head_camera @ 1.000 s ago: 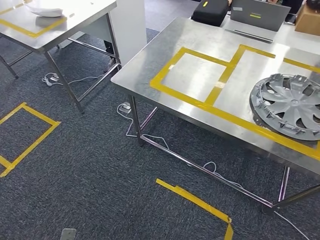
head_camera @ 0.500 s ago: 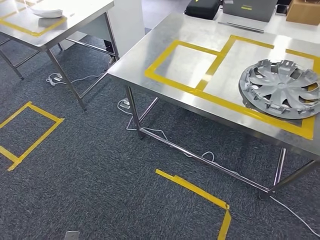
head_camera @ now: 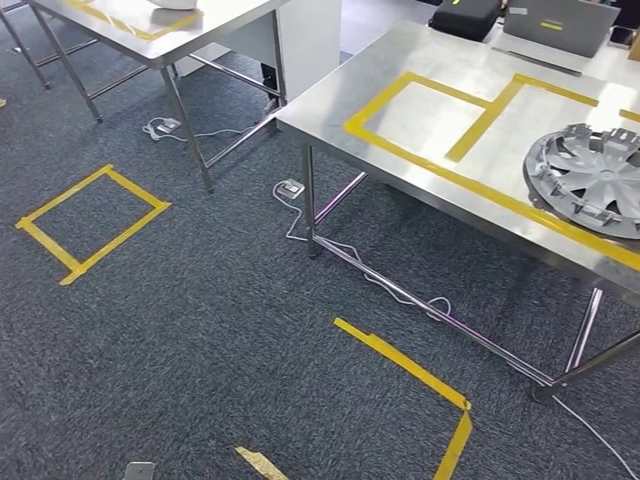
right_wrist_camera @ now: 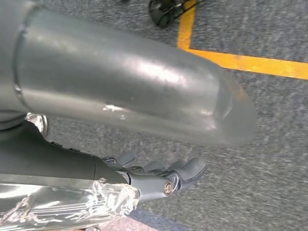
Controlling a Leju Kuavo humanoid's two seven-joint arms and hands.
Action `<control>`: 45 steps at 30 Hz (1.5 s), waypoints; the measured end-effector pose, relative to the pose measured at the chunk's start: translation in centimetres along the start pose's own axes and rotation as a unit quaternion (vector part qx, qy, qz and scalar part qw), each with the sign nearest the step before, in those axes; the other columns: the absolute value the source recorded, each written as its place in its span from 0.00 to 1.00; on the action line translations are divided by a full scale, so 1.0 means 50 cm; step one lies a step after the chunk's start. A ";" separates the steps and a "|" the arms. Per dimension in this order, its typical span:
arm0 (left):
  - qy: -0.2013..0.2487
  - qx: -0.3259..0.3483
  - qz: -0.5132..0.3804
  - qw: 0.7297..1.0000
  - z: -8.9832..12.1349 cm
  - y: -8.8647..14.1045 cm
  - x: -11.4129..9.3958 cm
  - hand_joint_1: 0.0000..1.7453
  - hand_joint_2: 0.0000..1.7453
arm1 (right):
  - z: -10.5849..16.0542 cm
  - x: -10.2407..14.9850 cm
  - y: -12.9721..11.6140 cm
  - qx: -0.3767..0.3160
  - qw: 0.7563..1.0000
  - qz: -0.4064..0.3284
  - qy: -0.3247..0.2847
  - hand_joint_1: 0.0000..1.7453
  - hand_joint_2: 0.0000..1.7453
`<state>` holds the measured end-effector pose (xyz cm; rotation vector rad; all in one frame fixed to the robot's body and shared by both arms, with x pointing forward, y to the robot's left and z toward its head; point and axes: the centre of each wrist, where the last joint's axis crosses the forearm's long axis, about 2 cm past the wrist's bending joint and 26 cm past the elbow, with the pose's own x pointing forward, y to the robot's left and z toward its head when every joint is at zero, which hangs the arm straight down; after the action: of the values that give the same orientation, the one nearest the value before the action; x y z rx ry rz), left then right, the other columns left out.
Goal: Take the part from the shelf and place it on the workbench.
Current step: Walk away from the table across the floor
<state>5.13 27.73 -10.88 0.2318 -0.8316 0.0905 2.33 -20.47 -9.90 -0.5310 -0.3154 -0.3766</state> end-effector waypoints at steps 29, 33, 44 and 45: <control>0.007 0.006 -0.015 1.000 0.013 -0.011 -0.010 0.00 0.00 | 0.002 -0.004 0.000 0.010 1.000 0.012 -0.011 0.00 0.00; 0.006 0.005 -0.014 1.000 0.012 -0.016 -0.007 0.00 0.00 | 0.001 -0.009 -0.003 0.009 1.000 0.013 -0.009 0.00 0.00; 0.009 0.004 -0.015 1.000 0.016 -0.016 -0.011 0.00 0.00 | 0.003 -0.011 -0.002 0.011 1.000 0.016 -0.010 0.00 0.00; 0.008 0.005 -0.015 1.000 0.015 -0.015 -0.010 0.00 0.00 | 0.004 -0.013 -0.002 0.011 1.000 0.016 -0.009 0.00 0.00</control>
<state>4.36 26.82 -10.90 0.2525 -0.8108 0.0681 1.68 -20.29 -9.94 -0.5170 -0.3274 -0.3364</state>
